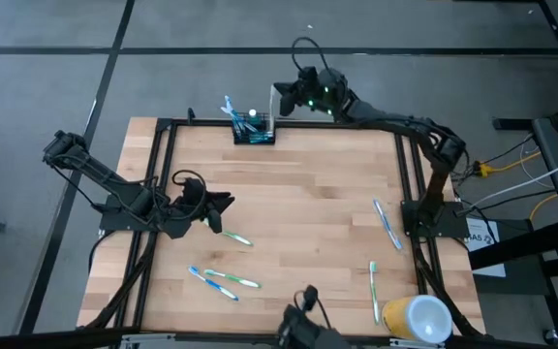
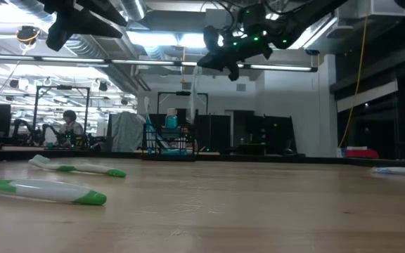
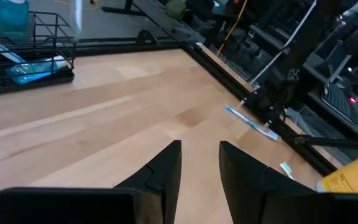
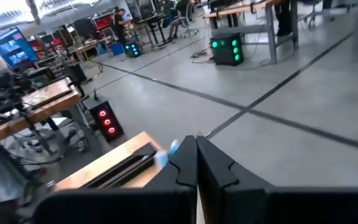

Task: Pick & Place toothbrushing station
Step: Put the green toothbrush into the black wire organizer

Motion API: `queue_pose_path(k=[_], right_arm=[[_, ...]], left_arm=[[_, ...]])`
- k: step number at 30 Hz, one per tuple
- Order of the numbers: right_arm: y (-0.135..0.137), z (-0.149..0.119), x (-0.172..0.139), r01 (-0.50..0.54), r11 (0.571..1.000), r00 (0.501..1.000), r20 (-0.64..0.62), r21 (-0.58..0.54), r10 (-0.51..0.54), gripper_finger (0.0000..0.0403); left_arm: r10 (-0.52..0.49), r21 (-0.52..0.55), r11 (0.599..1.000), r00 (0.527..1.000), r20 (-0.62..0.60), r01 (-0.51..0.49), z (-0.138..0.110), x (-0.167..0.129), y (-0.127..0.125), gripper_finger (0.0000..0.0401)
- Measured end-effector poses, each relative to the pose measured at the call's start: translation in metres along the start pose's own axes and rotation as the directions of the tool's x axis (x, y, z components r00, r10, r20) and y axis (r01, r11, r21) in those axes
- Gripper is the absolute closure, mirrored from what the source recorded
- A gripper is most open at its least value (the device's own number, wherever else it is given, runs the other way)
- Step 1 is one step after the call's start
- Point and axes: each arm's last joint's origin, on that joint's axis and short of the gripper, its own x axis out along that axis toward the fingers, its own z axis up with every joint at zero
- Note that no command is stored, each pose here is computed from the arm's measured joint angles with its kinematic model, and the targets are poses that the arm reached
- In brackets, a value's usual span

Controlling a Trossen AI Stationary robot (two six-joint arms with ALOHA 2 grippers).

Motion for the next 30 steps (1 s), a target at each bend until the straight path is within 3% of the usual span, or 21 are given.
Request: queue_pose_path(k=[5,11,17,30], right_arm=[[-0.011,0.021,0.014,0.011,0.998,1.0,-0.002,-0.057,-0.012,0.0403],[-0.025,0.007,0.033,-0.012,0.999,0.998,-0.057,-0.035,0.01,0.0403],[-0.013,-0.001,0.038,-0.017,0.998,0.999,-0.04,-0.055,0.014,0.0403],[-0.003,0.012,0.033,-0.018,0.998,0.999,0.032,-0.062,0.02,0.0403]], left_arm=[[0.008,0.0,1.0,1.0,0.01,-0.008,0.0,0.001,0.0,0.0299],[0.02,0.013,1.0,1.0,0.012,-0.02,-0.002,0.002,0.0,0.0299],[0.026,-0.001,1.0,1.0,0.009,-0.026,-0.004,0.003,0.0,0.0299],[0.018,0.002,1.0,1.0,-0.009,-0.018,-0.005,0.003,0.0,0.0299]])
